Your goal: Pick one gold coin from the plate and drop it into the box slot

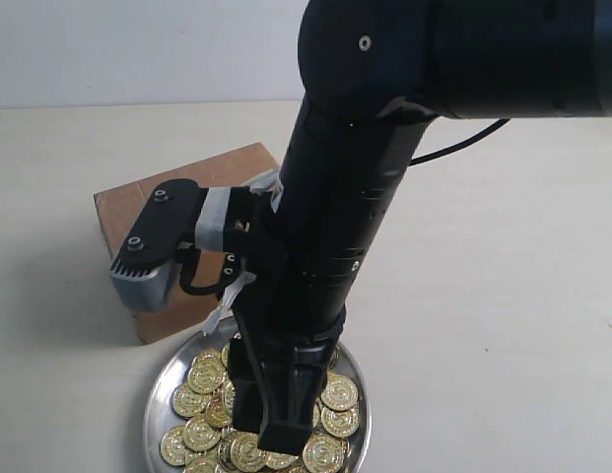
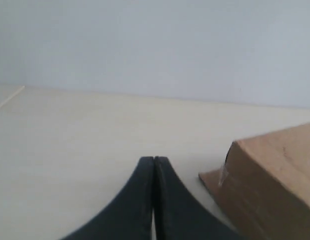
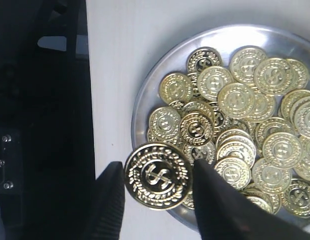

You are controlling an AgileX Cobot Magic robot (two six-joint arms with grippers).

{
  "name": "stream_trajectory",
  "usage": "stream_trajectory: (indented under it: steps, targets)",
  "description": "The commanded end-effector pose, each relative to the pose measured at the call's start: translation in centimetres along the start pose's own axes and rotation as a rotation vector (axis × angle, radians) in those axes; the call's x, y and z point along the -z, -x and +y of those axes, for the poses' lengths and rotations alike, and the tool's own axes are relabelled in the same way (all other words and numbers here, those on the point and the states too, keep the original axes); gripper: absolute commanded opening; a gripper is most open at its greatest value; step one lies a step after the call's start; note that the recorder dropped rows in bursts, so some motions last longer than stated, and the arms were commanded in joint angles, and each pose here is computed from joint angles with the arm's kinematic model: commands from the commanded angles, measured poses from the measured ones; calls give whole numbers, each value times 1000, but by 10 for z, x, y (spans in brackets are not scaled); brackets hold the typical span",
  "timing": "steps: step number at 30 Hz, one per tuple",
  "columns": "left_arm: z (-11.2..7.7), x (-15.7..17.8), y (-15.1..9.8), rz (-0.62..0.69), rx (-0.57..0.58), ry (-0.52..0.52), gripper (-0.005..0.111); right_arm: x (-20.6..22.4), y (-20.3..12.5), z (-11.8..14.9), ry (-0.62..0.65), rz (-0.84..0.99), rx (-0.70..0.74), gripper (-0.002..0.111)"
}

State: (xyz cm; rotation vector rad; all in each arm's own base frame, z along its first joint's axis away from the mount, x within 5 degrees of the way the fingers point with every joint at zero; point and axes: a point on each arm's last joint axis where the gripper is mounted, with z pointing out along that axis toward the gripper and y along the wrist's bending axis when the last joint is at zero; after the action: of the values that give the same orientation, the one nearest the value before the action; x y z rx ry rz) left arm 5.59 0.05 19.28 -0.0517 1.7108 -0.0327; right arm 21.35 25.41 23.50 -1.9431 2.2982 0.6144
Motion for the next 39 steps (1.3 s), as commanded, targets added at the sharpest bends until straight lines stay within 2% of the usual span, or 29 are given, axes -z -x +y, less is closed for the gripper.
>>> stream_trajectory:
  steps: [1,4,6,7,12,15,17,19,25,32,37,39]
  targets:
    - [-2,4,24,-274,133,-42,0,3,1,3,18,-5,9,22]
    - [-2,6,31,-347,344,-90,0,3,1,3,18,-5,9,22]
    - [-2,5,29,-313,611,-131,0,3,1,3,16,-6,10,22]
    - [-2,4,27,-281,698,-134,0,3,1,3,16,-6,10,22]
    - [-3,1,9,-75,832,-92,0,3,1,3,15,-8,12,22]
    - [-10,1,5,27,952,-166,0,3,1,3,15,-8,22,22]
    - [-14,1,4,75,981,-225,0,3,1,3,15,-8,29,22]
    - [-18,0,2,133,949,-269,0,3,1,3,15,-8,39,22]
    - [-30,-5,-7,342,959,-308,0,3,3,0,-14,-33,43,22]
    - [-44,-6,-16,579,1023,-352,0,3,7,-3,-55,-67,68,22]
    - [-55,-6,-11,680,973,-397,13,4,9,-5,-80,-89,70,22]
    - [-60,-10,-2,704,950,-402,25,4,9,-6,-82,-90,70,22]
